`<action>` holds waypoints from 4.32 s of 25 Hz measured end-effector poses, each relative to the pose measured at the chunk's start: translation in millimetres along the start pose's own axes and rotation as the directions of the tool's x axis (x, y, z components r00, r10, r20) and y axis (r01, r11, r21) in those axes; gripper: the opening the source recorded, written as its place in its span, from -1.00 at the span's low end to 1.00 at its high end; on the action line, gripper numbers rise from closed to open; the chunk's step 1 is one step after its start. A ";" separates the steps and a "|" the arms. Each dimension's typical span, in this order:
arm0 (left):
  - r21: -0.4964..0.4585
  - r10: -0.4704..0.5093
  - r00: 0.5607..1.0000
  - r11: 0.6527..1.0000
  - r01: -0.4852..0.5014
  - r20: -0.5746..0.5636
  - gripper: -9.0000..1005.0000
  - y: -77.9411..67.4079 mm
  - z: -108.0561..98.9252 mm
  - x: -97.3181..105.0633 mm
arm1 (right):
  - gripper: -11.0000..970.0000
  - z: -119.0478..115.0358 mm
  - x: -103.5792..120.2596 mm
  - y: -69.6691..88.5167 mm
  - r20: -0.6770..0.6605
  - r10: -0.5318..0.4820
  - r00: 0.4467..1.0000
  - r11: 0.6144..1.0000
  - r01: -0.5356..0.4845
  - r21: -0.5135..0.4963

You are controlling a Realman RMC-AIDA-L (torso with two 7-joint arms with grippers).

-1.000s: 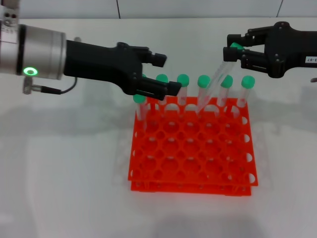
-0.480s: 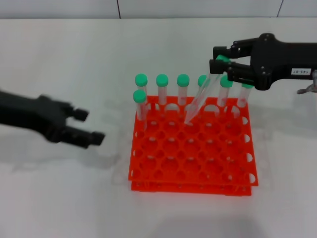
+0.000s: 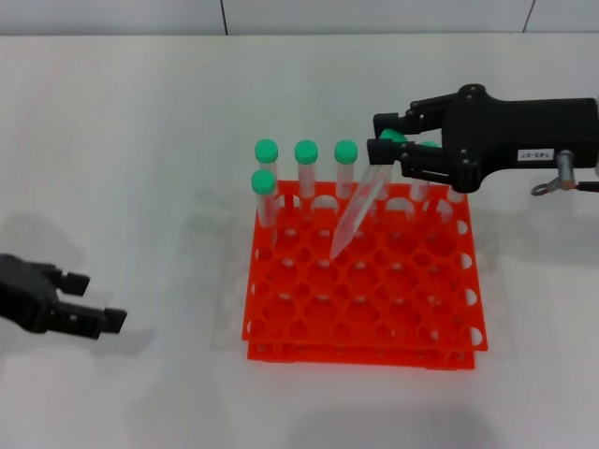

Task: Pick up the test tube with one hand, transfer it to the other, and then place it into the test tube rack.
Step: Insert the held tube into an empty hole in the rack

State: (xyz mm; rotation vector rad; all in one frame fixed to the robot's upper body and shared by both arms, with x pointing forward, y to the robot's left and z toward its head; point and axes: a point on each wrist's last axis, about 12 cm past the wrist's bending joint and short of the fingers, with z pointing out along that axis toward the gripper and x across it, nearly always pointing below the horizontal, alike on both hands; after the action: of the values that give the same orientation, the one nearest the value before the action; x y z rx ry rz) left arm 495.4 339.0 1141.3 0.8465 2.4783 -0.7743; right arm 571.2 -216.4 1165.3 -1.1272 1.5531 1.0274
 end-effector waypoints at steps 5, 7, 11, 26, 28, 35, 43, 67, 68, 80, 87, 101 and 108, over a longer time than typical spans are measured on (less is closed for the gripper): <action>-0.015 0.003 0.999 1.000 -0.004 -0.045 0.76 2.8 6.2 5.8 | -0.42 12.8 -0.4 1.0 -0.021 -0.010 1.000 1.000 0.010 -0.006; -0.017 0.012 0.999 1.000 -0.013 -0.046 0.76 3.3 7.0 6.5 | -0.42 17.4 -1.0 1.0 -0.026 -0.014 1.000 1.000 0.014 -0.006; -0.014 0.038 0.998 0.999 -0.039 -0.058 0.76 2.9 8.9 6.2 | -0.42 25.3 -3.3 0.6 -0.026 -0.020 0.999 1.000 0.020 -0.001; -0.030 0.067 0.995 0.997 -0.069 -0.068 0.76 7.6 7.8 8.4 | -0.42 42.7 -14.3 0.7 -0.017 -0.073 0.997 0.997 0.073 0.034; -0.029 0.066 0.996 0.997 -0.068 -0.067 0.76 8.1 8.7 8.2 | -0.42 46.0 -15.0 -0.1 -0.023 -0.080 0.997 0.996 0.081 0.042; -0.033 0.083 0.995 0.996 -0.084 -0.053 0.76 9.9 9.9 4.6 | -0.42 47.6 -16.6 -1.2 -0.024 -0.087 0.996 0.995 0.088 0.049; -0.049 0.130 0.991 0.990 -0.131 -0.009 0.76 11.5 11.5 -2.4 | -0.42 46.8 -18.8 -0.6 0.016 -0.098 0.995 0.994 0.097 0.053; -0.048 0.174 0.983 0.984 -0.171 0.051 0.76 17.6 17.0 -10.4 | -0.42 44.9 -3.3 -4.7 0.005 -0.088 0.996 0.990 0.087 0.111; -0.052 0.175 0.983 0.984 -0.172 0.058 0.76 18.3 16.3 -10.4 | -0.42 44.7 -3.0 -4.7 0.005 -0.088 0.996 0.990 0.087 0.112; -0.040 0.180 0.979 0.983 -0.177 0.094 0.76 19.1 17.3 -11.1 | -0.42 41.2 -3.5 -3.9 0.007 -0.105 0.994 0.988 0.103 0.119; -0.034 0.177 0.979 0.984 -0.174 0.097 0.76 18.8 19.1 -10.7 | -0.42 37.8 1.4 -2.6 0.001 -0.126 0.992 0.984 0.125 0.129; -0.035 0.184 0.978 0.983 -0.182 0.102 0.76 18.9 19.2 -10.1 | -0.42 43.5 7.4 0.9 0.005 -0.178 0.984 0.975 0.175 0.133; -0.035 0.183 0.978 0.983 -0.180 0.102 0.76 18.9 19.8 -9.6 | -0.42 49.1 13.0 4.7 -0.002 -0.188 0.982 0.973 0.186 0.136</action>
State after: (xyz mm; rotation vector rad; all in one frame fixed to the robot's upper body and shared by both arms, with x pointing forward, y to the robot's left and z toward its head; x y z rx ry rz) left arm 518.6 335.1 1124.3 0.9811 2.2767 -0.7034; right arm 574.6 -170.9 1142.3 -1.1464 1.4543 0.7892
